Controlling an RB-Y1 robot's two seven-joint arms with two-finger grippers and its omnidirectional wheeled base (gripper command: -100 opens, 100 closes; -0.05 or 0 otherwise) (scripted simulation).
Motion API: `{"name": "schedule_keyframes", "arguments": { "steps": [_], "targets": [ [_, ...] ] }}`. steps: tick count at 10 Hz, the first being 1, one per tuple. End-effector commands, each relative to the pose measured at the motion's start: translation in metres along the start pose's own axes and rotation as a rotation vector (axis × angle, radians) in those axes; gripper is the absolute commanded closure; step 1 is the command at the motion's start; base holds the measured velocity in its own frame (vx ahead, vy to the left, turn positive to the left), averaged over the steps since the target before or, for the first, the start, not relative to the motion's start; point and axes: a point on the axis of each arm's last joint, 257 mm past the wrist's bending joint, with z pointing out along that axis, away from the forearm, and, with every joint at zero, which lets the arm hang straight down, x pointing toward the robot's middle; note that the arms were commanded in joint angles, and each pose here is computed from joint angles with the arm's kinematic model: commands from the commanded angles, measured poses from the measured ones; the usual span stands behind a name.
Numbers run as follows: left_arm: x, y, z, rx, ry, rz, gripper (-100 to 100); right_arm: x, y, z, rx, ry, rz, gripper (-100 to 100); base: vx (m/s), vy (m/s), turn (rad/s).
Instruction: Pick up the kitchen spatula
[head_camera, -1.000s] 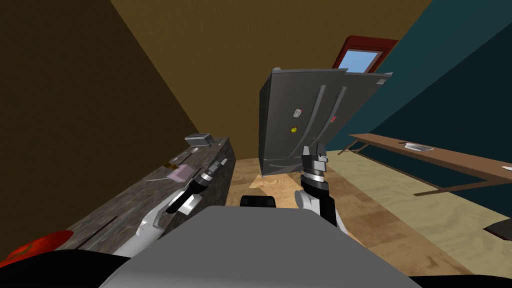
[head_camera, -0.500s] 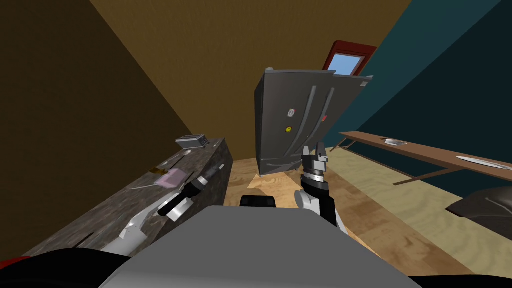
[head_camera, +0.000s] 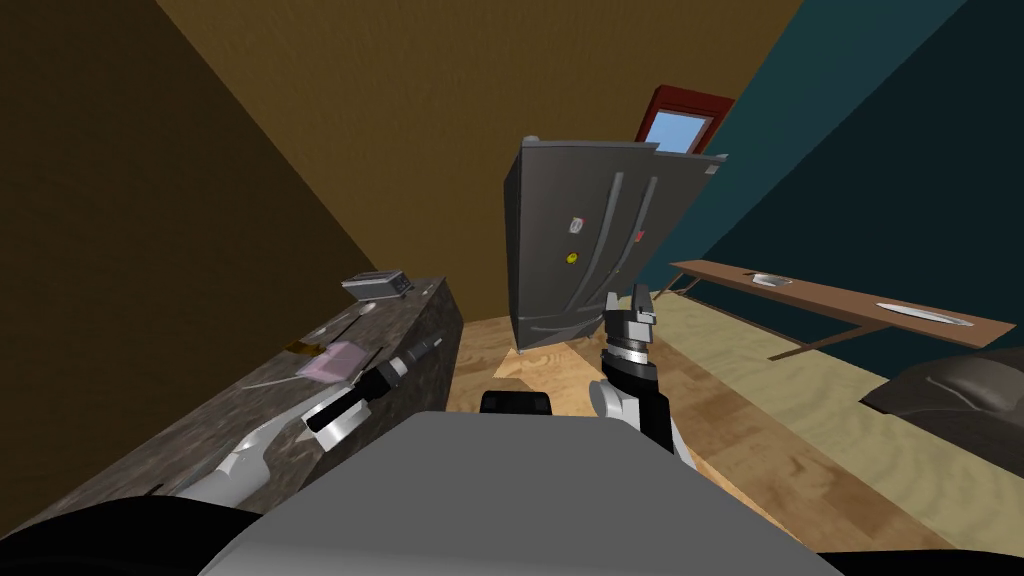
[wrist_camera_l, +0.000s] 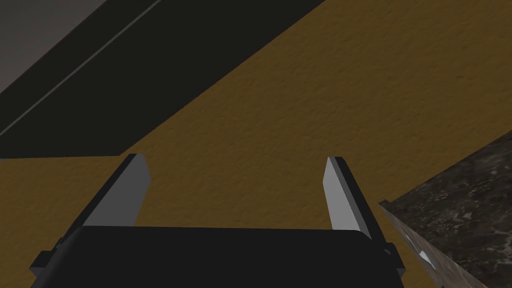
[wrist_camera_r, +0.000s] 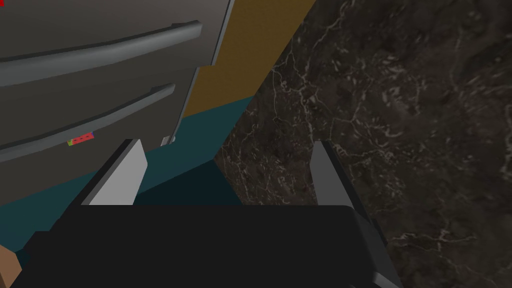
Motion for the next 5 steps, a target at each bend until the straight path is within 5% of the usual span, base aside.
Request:
{"name": "schedule_keyframes", "arguments": {
  "steps": [1,2,4,5],
  "targets": [
    [-0.002,0.014,-0.007,-0.042,0.030,0.025,-100,0.000,0.000,0.000,0.000,0.000,0.000,0,-0.013,0.003,-0.068],
    [0.001,0.042,-0.019,-0.112,0.051,0.024,-100,0.000,0.000,0.000,0.000,0.000,0.000,0,-0.021,0.011,-0.107],
    [-0.004,0.042,-0.021,-0.122,0.075,0.058,-100,0.000,0.000,0.000,0.000,0.000,0.000,0,-0.016,0.007,-0.012],
    [-0.004,0.068,-0.036,-0.193,0.099,0.063,-100,0.000,0.000,0.000,0.000,0.000,0.000,0,-0.015,0.011,-0.065]
  ]
}}
